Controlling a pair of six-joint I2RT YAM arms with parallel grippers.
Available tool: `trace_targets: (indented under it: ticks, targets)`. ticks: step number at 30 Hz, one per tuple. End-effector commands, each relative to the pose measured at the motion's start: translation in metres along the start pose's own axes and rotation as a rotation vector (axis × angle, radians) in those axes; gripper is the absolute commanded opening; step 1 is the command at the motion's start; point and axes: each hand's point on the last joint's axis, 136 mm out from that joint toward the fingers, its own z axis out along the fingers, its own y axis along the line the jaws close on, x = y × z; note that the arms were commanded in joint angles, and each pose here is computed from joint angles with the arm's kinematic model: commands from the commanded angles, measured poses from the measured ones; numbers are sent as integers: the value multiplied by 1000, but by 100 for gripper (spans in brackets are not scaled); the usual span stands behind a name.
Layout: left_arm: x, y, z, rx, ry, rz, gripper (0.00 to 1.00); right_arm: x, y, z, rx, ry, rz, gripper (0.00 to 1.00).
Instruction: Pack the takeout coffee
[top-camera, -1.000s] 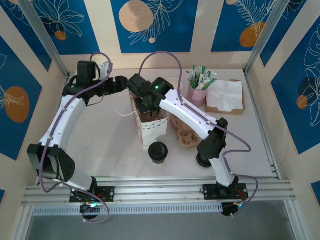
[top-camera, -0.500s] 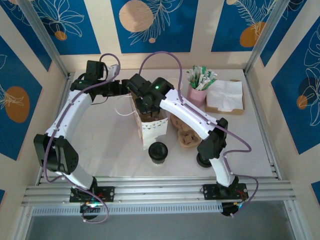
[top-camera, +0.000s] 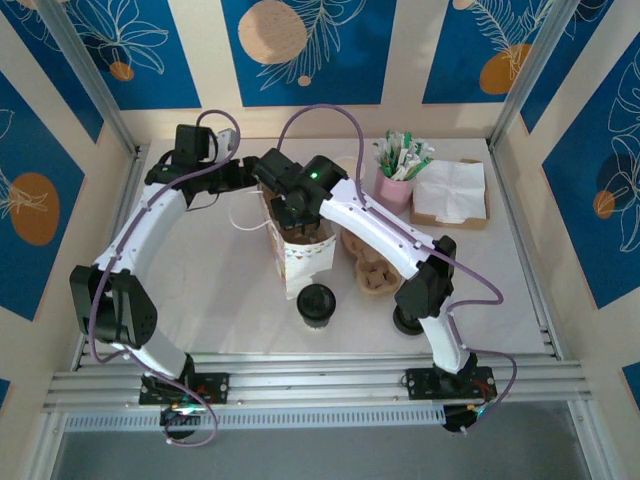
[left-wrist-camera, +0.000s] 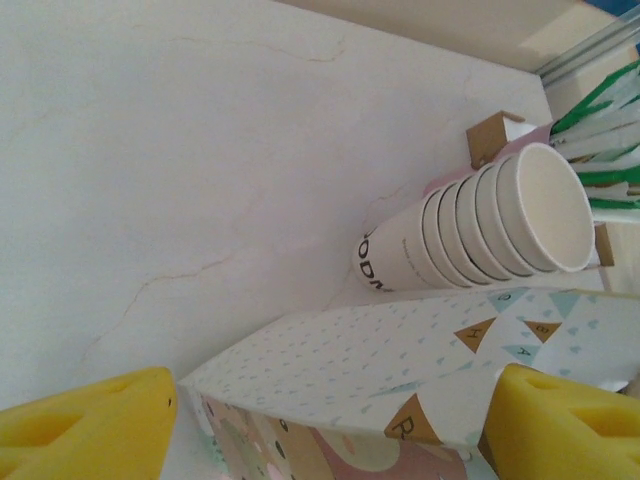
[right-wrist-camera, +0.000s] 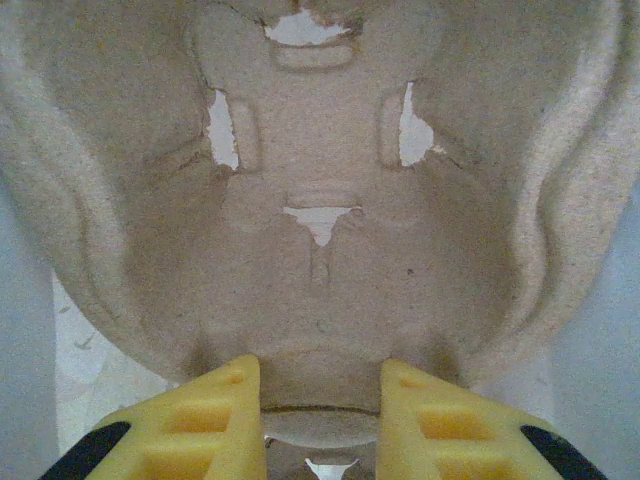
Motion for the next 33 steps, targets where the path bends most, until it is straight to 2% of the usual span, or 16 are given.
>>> trace_targets:
  ticks: [1,9,15,20,25,33]
  targets:
    - [-4,2,-3,-23,-50,-17,79,14,3,-13,-35,44,-32,28]
    - [-4,-1,-1,13,-76,-74,79,15,2,-9,-27,55,-34,28]
    - [-6,8,-6,-14,-145,-115,79,14,0,-11,-14,54,-34,28]
    - [-1,2,-1,33,-133,-152,79,10,1,-19,-31,29,-32,27]
    - [6,2,2,24,-132,-148,79,7,2,-25,-48,15,-34,27]
    - [6,-11,-9,46,-156,-127,81,11,-8,-11,-9,61,-24,28]
